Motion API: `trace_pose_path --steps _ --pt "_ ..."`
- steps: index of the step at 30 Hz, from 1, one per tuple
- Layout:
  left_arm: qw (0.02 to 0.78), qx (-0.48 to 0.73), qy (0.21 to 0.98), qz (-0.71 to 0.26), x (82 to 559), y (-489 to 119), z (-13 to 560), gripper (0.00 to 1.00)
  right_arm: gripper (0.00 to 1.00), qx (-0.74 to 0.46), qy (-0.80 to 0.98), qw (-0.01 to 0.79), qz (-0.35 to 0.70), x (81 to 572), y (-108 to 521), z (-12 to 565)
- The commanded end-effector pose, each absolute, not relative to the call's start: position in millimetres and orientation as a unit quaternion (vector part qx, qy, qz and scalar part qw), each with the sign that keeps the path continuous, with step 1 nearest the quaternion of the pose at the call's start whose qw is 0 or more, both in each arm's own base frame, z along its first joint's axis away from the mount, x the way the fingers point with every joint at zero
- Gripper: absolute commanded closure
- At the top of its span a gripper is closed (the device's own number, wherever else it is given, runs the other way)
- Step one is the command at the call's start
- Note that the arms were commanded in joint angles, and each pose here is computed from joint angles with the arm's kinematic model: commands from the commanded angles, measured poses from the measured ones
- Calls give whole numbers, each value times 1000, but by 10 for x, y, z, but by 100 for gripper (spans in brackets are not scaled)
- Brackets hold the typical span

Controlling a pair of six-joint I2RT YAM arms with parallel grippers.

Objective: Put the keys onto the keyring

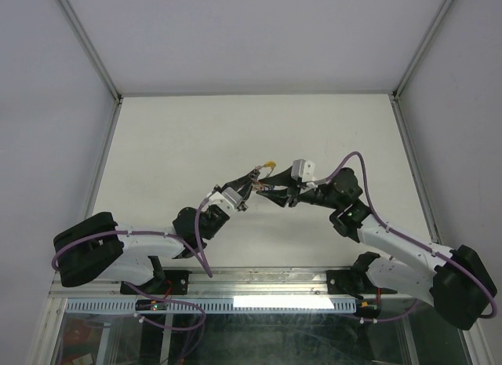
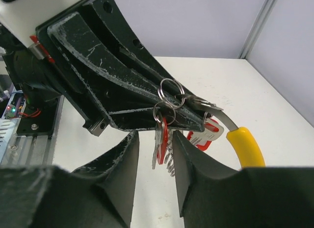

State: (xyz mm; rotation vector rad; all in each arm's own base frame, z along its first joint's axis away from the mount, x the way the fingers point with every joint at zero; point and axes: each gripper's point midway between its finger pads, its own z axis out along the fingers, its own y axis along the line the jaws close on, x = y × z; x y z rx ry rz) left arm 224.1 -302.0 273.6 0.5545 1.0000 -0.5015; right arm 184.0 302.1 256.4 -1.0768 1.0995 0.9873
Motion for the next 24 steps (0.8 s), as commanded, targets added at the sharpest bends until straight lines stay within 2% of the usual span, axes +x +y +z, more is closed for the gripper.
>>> trace_pose_path --steps 1,11,24 --pt "829 241 428 -268 2120 -3023 3067 100 67 -450 451 646 421 1925 3054 2913" --pt "828 246 423 -275 2092 -3041 3077 100 100 -432 478 640 418 2001 3044 2893" --pt "825 256 414 -287 2034 -3066 3100 100 100 -425 536 618 386 2124 2979 2751"
